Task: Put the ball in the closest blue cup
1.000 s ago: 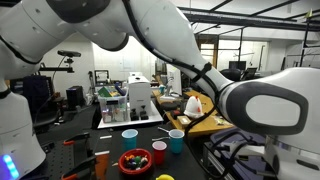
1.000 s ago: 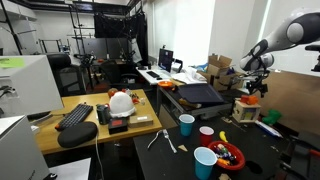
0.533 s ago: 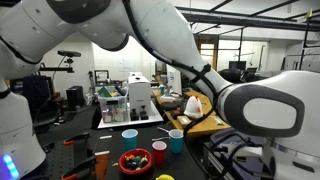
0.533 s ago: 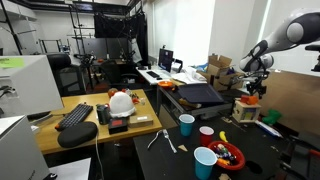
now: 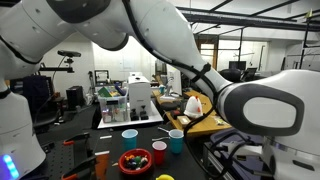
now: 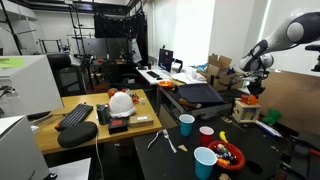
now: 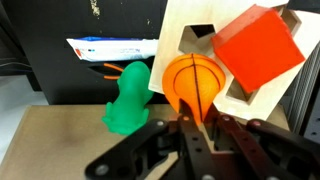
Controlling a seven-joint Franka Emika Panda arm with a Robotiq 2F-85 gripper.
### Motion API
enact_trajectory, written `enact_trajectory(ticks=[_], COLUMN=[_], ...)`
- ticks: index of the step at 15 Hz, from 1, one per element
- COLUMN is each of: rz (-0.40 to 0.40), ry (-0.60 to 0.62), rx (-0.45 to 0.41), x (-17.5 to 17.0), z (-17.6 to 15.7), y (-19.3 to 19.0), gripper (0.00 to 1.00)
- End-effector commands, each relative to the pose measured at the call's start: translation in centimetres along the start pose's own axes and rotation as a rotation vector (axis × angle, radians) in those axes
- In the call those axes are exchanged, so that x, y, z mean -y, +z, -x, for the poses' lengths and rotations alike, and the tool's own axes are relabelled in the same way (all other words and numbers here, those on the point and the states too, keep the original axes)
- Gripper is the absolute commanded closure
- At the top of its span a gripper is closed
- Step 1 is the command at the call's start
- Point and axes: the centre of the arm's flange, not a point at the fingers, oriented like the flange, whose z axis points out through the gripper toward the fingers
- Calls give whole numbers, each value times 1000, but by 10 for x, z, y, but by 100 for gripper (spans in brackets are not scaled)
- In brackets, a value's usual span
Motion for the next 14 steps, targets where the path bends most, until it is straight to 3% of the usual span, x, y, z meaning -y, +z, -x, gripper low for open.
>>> enact_trajectory(ticks=[1,7,10,14], rz=[-27,-88,-144,-201], ry=[-77,-409,-573,-787], rx=[20,-135,-112,-58], x=[-14,-37,-56,-76], z=[2,-4,18,77], y=[-28,-149,-190,-208], gripper=[100,98,98,98])
